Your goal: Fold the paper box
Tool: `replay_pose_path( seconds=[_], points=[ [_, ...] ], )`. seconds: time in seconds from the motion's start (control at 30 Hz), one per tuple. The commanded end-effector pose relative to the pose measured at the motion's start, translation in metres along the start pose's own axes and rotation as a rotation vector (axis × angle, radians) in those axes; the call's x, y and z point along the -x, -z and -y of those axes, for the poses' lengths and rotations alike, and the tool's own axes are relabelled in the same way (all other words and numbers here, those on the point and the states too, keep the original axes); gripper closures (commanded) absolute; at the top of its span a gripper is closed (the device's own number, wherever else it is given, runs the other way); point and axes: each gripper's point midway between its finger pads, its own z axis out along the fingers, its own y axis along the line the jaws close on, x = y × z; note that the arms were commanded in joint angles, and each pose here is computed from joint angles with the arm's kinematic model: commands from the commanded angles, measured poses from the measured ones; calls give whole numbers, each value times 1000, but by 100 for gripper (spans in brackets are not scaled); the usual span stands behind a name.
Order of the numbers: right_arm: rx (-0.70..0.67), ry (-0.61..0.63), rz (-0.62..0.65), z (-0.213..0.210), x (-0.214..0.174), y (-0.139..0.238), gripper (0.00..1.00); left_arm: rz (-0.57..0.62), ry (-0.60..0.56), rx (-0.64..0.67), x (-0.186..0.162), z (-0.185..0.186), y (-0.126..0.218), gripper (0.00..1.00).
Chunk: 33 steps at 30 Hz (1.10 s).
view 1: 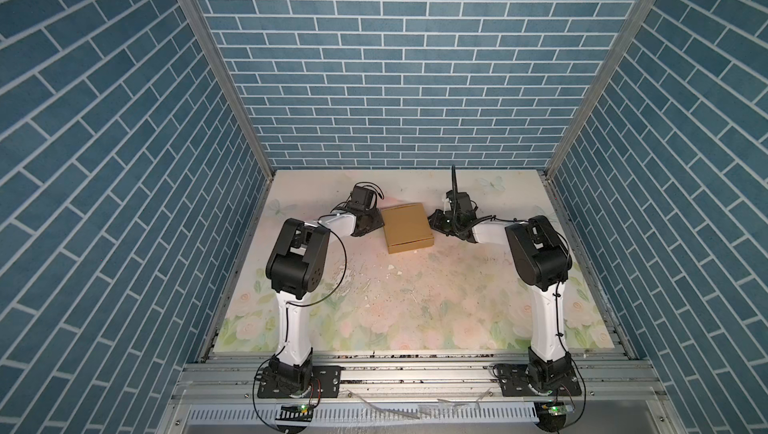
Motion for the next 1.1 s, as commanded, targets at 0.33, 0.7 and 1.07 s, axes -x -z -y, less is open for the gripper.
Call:
replay_pose_path(
  seconds=[0.33,0.7,1.07],
  points=[
    [103,-325,94,-5,-35,-4,80,-99,10,-62,-45,24,-27,44],
    [0,-306,133,28,-22,16,77,-55,-7,-23,-23,4,0,39],
    [-170,-98,280,58,48,76,42,121,-111,94,31,-28,87,9]
  ],
)
